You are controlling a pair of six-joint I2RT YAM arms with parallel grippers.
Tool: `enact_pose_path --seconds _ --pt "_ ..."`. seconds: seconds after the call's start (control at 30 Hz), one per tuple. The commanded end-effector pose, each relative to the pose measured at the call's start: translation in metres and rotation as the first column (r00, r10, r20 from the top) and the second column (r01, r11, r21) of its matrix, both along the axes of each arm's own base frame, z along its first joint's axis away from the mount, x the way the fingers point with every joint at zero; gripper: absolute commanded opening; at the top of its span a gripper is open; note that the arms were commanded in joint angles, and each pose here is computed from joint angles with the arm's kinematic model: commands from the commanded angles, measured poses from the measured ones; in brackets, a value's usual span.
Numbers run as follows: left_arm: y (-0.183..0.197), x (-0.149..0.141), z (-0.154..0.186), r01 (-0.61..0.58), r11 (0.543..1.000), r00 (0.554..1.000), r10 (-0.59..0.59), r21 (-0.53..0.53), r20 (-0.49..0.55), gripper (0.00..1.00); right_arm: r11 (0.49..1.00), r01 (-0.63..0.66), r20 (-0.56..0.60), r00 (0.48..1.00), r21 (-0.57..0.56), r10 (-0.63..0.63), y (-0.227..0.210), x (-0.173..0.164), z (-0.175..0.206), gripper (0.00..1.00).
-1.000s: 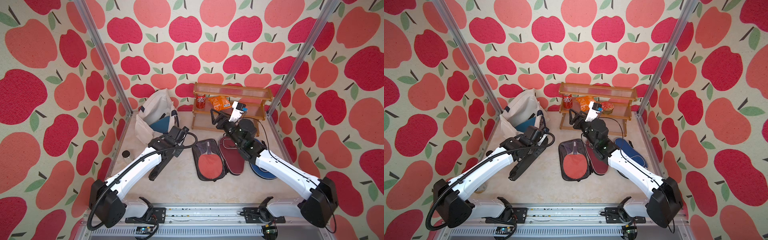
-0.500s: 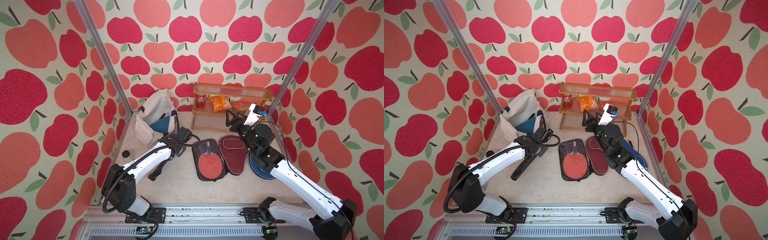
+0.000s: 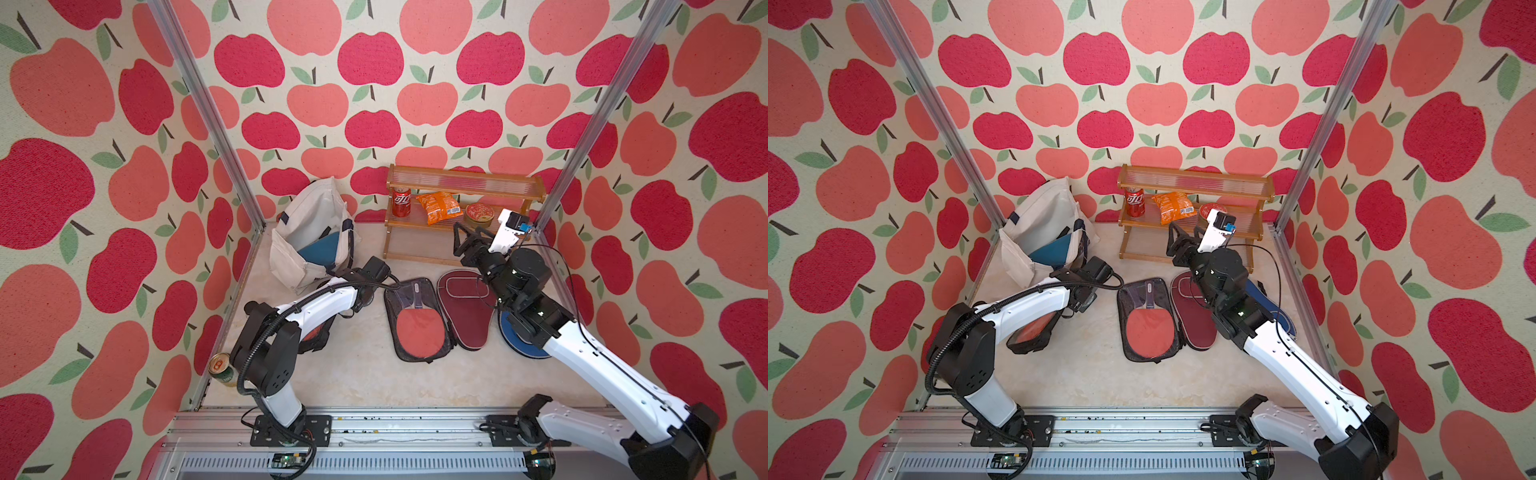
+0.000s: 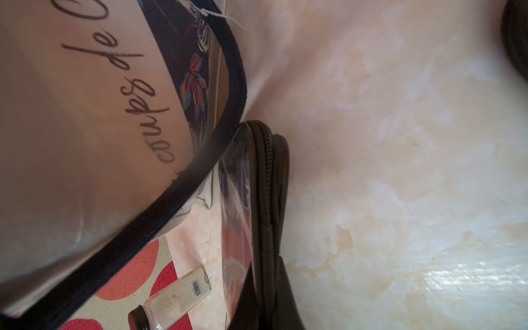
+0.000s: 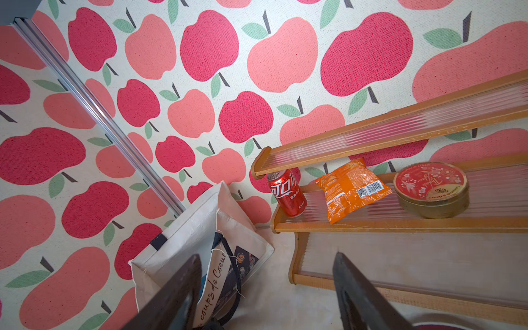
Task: Remove the ping pong set from the canvas bag
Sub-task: Place the ping pong set at the center of the board.
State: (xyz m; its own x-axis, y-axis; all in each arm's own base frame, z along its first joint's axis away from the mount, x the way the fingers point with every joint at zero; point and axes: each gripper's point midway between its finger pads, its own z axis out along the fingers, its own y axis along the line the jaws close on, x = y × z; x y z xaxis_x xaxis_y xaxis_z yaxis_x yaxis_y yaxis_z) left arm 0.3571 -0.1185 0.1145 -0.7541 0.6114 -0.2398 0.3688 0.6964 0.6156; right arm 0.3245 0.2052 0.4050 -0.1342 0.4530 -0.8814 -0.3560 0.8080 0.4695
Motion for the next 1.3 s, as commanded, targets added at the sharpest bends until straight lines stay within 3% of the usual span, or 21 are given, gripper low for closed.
enact_pose_path --seconds 0.0,0.23,0.5,0.73,0.87,1.27 --pt "0.011 0.002 0.0 -0.064 0.998 0.998 0.064 0.011 0.0 0.0 0.999 0.016 -0.011 1.0 -0.038 -0.016 -0.003 0.002 -0.007 0.74" --pt "0.006 0.0 -0.008 -0.084 0.996 0.996 0.084 -0.03 -0.011 0.0 0.999 0.018 -0.012 1.0 -0.051 -0.018 -0.003 0.002 -0.008 0.74" --pt "-0.039 -0.003 -0.007 -0.035 0.989 0.999 0.033 -0.147 -0.013 0.0 0.997 0.034 -0.027 0.999 -0.065 -0.035 -0.007 0.005 -0.009 0.74" --pt "-0.075 -0.007 -0.024 -0.178 0.957 0.984 0.167 -0.231 -0.068 0.0 0.997 0.048 -0.03 0.998 -0.068 -0.051 -0.012 0.006 -0.007 0.74" --pt "-0.078 -0.005 -0.046 -0.258 0.948 0.965 0.244 -0.184 -0.095 0.0 0.997 0.045 -0.026 0.999 -0.07 -0.047 -0.013 0.004 -0.006 0.74" --pt "-0.088 -0.008 -0.061 -0.356 0.908 0.934 0.339 -0.221 -0.112 0.0 0.994 0.07 -0.013 0.997 -0.08 -0.071 -0.023 -0.002 -0.006 0.74"
